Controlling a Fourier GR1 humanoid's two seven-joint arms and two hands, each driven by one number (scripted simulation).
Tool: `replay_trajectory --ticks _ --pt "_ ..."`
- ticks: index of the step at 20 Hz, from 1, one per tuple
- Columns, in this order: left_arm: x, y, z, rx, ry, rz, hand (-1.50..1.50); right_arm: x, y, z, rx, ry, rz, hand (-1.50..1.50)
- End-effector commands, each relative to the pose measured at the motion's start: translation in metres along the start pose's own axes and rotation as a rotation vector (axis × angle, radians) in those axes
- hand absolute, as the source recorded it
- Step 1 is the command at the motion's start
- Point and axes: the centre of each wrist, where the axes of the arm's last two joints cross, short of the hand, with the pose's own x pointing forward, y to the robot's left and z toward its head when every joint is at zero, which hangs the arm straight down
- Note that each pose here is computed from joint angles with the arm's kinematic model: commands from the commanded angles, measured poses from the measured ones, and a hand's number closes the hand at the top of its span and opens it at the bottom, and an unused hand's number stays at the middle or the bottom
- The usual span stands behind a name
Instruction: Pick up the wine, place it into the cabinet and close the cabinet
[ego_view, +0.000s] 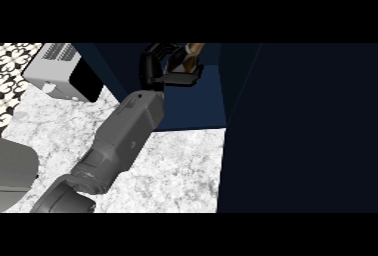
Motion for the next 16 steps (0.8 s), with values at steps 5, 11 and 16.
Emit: replay_trajectory --ticks 5,11,16 --pt "-0.006 0.008 0.000 0.046 0.013 -0.013 1.50 -0.004 0.002 0.007 0.037 -0.044 -0.029 -1.50" --pt "-0.010 0.022 -0.002 0.054 0.042 -0.068 1.50 0.017 0.006 0.020 0.049 -0.045 -0.036 -1.50" --pt "-0.020 0.026 0.007 0.048 0.020 -0.121 -1.50 0.008 0.006 0.010 0.046 -0.038 -0.035 -1.50"
